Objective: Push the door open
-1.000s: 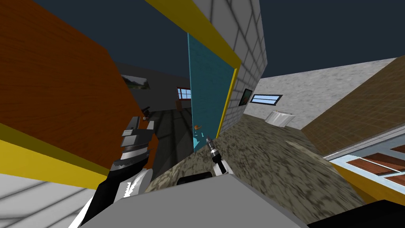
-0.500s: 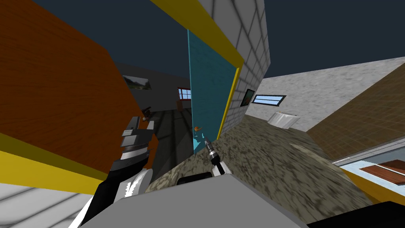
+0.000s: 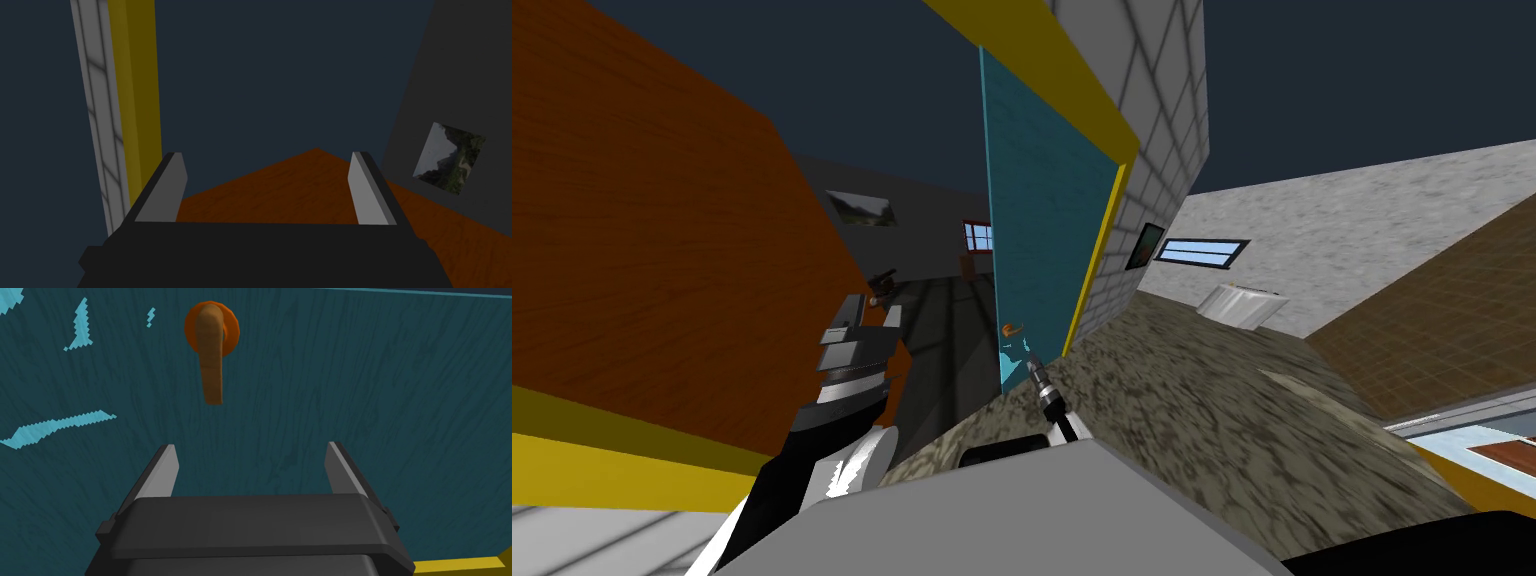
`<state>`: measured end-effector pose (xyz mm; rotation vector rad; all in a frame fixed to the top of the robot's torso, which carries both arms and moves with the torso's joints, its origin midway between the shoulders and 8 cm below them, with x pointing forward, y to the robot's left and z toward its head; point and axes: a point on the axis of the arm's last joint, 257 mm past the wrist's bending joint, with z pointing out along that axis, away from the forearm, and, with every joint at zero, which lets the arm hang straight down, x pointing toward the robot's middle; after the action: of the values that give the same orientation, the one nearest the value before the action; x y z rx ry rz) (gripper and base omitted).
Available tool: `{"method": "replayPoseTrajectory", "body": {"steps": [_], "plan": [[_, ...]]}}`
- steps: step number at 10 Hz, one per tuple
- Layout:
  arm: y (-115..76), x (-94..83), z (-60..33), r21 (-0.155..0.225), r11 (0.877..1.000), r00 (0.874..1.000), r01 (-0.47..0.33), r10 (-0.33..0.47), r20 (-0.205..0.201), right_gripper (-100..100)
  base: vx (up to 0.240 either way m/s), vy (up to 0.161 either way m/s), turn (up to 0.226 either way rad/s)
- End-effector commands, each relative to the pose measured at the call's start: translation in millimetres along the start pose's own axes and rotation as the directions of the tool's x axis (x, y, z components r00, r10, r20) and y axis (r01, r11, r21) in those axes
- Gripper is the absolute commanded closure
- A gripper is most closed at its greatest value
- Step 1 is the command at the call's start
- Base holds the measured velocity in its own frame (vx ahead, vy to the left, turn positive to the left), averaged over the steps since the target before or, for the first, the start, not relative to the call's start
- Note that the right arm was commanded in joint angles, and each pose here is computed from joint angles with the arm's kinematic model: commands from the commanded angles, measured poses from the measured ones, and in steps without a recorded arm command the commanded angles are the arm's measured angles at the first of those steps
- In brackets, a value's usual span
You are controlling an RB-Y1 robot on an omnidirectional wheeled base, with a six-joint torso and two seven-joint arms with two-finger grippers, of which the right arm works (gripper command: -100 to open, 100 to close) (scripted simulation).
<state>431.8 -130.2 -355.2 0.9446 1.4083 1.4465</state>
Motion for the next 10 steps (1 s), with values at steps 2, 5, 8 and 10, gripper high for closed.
{"method": "replayPoseTrajectory", "body": {"steps": [2,5,8,10], "plan": [[-15.4,11.0,-4.5,0.029,0.999,0.999,-0.025,0.025,-0.022,-100,0.123,-0.041,0.043],[-29.3,22.0,-8.3,0.057,0.997,0.998,-0.048,0.050,-0.042,-100,0.117,-0.039,0.032],[-31.4,24.7,-8.8,0.062,0.997,0.997,-0.052,0.055,-0.046,-100,0.079,-0.026,0.015],[-34.6,17.3,-9.4,0.069,0.997,0.998,-0.037,0.040,-0.042,-100,0.160,0.044,0.036]]}}
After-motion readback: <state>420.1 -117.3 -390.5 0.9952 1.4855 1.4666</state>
